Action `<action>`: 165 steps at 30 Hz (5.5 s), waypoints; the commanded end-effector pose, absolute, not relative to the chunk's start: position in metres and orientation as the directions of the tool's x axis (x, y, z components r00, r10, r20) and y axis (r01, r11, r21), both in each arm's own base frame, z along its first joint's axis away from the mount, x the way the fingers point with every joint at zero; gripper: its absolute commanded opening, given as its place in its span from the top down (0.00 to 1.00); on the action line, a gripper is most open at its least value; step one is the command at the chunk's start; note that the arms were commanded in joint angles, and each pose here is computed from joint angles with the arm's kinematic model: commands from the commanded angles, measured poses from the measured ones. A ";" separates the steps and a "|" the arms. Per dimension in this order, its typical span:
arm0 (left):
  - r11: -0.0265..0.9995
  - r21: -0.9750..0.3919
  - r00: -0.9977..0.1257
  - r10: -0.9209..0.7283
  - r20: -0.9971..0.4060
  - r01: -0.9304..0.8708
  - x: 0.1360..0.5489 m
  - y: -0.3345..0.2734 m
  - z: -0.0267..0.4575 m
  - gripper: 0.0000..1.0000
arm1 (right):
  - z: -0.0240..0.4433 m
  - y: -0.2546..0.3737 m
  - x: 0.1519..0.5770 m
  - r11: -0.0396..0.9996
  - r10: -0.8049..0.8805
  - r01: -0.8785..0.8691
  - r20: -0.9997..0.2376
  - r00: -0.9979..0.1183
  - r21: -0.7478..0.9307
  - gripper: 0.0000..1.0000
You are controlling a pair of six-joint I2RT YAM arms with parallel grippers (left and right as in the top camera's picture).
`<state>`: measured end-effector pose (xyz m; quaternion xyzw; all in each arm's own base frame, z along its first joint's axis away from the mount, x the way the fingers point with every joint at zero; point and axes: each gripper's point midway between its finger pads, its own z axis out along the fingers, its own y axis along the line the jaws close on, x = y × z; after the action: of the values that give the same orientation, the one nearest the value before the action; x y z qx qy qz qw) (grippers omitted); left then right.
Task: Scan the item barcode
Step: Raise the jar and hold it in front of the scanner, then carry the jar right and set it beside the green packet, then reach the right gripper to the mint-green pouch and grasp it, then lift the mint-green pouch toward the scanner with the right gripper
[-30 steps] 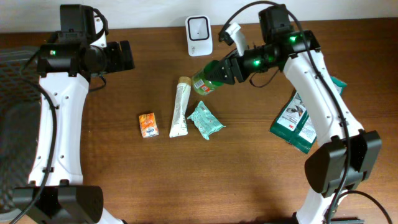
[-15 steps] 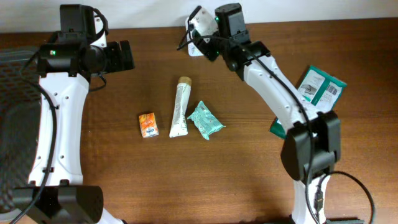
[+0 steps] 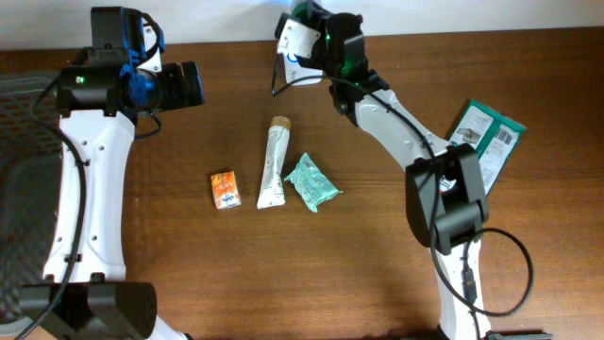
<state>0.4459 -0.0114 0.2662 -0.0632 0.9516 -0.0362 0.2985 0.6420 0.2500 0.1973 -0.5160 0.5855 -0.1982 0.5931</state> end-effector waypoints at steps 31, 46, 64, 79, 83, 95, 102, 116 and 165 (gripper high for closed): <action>0.990 -0.101 -0.812 -0.137 -0.567 -0.096 0.447 -0.011 0.267 0.01 | 0.294 0.260 0.592 0.605 -0.625 -0.510 -0.761 0.172 -0.612 0.48; 0.990 -0.101 -0.813 -0.137 -0.567 -0.096 0.446 -0.011 0.267 0.01 | 0.219 0.195 0.473 0.593 -0.678 -0.789 -0.628 -0.383 -0.160 0.48; 0.990 -0.101 -0.812 -0.137 -0.567 -0.096 0.447 -0.011 0.267 0.01 | 0.072 -0.005 0.498 0.879 -0.413 -0.471 -0.372 -0.831 0.077 0.49; 0.990 -0.101 -0.812 -0.137 -0.567 -0.096 0.447 -0.011 0.267 0.01 | 0.070 -0.056 0.513 0.922 -0.353 -0.387 -0.395 -0.848 0.008 0.02; 0.990 -0.101 -0.812 -0.137 -0.567 -0.096 0.447 -0.011 0.267 0.01 | 0.109 -0.057 0.521 0.921 -0.359 -0.387 -0.456 -0.814 -0.033 0.02; 0.990 -0.101 -0.812 -0.137 -0.567 -0.096 0.447 -0.011 0.267 0.01 | 0.267 0.047 0.491 0.887 0.076 -0.188 -0.537 -0.840 0.421 0.02; 0.990 -0.101 -0.813 -0.137 -0.567 -0.096 0.446 -0.011 0.267 0.01 | 0.224 0.142 0.448 0.797 -0.080 -0.278 -0.363 -0.929 0.536 0.33; 0.990 -0.101 -0.812 -0.137 -0.567 -0.096 0.447 -0.011 0.267 0.01 | 0.079 0.277 0.344 0.862 -0.217 -0.215 -0.048 -0.975 0.459 0.82; 0.990 -0.101 -0.812 -0.137 -0.567 -0.096 0.446 -0.011 0.267 0.01 | 0.032 0.196 0.406 0.731 -0.397 -0.477 -0.264 -0.879 0.488 0.21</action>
<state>0.4459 -0.0114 0.2662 -0.0632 0.9516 -0.0362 0.2985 0.4057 0.1856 0.0380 -0.2152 0.9368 0.2664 0.0712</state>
